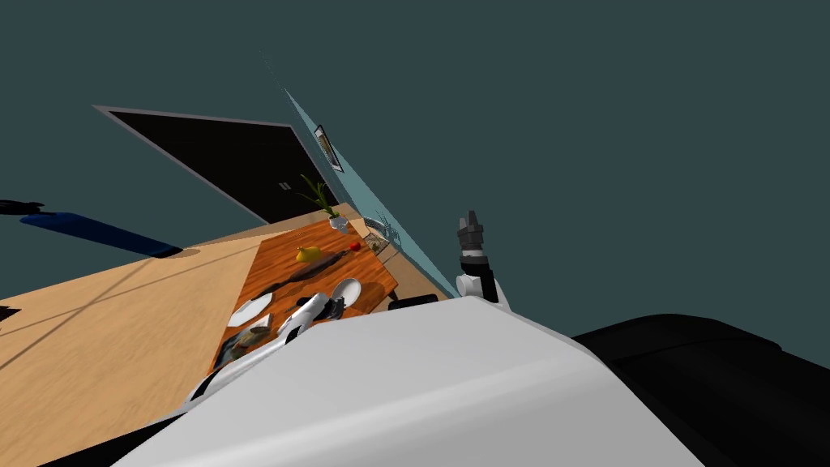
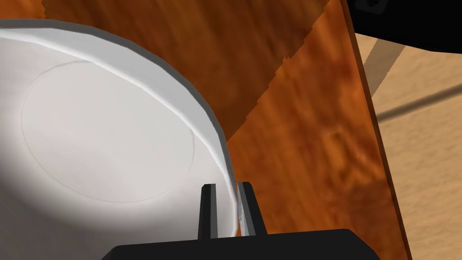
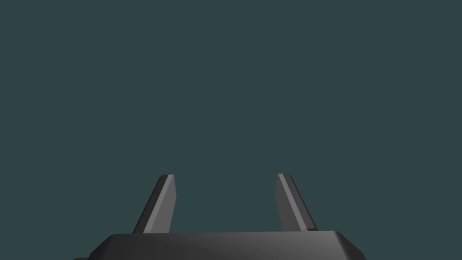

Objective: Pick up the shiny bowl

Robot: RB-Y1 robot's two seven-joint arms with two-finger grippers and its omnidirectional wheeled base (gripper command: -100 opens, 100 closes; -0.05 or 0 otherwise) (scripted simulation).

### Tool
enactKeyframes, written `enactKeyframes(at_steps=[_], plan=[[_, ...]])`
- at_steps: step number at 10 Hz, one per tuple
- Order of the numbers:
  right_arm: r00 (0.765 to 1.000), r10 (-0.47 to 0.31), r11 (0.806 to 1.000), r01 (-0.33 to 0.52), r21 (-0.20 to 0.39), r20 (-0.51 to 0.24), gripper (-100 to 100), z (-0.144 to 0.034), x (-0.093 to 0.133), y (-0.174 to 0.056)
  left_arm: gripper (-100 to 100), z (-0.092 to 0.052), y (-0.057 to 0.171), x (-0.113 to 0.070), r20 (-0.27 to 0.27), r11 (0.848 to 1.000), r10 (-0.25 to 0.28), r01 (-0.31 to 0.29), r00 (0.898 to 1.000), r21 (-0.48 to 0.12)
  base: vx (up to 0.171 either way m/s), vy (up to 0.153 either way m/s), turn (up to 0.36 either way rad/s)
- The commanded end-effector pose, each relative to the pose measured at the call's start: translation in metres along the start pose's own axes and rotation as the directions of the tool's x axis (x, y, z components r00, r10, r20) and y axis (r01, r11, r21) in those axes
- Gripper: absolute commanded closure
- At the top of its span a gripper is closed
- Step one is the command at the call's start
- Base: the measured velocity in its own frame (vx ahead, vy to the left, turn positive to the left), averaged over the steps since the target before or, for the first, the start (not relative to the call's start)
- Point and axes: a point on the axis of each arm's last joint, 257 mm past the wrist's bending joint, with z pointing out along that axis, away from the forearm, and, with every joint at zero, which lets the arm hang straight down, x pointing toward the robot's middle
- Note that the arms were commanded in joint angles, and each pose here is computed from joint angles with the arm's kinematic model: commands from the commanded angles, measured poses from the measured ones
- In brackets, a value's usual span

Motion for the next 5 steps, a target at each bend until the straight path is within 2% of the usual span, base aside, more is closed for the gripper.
enactKeyframes(at_steps=[1,2,4,5], plan=[[1.000,0.000,1.000,0.000,0.000,0.000,0,0.0000,0.0000,0.0000,100,-0.0008,0.0021,-0.0030,-0.005,1.000,0.011,-0.011,1.000,-0.005,0.013,-0.063,0.026],[1.000,0.000,1.000,0.000,0.000,0.000,0,0.0000,0.0000,0.0000,100,-0.0041,-0.0011,-0.0090,-0.013,1.000,0.007,-0.007,1.000,0.001,0.018,-0.072,0.029],[1.000,0.000,1.000,0.000,0.000,0.000,0,0.0000,0.0000,0.0000,100,-0.0040,-0.0012,-0.0091,-0.011,1.000,0.009,-0.009,1.000,0.000,0.013,-0.046,-0.001],[1.000,0.000,1.000,0.000,0.000,0.000,0,0.0000,0.0000,0.0000,0,-0.0038,-0.0014,-0.0088,-0.012,1.000,0.011,-0.011,1.000,0.001,0.002,-0.006,0.000]])
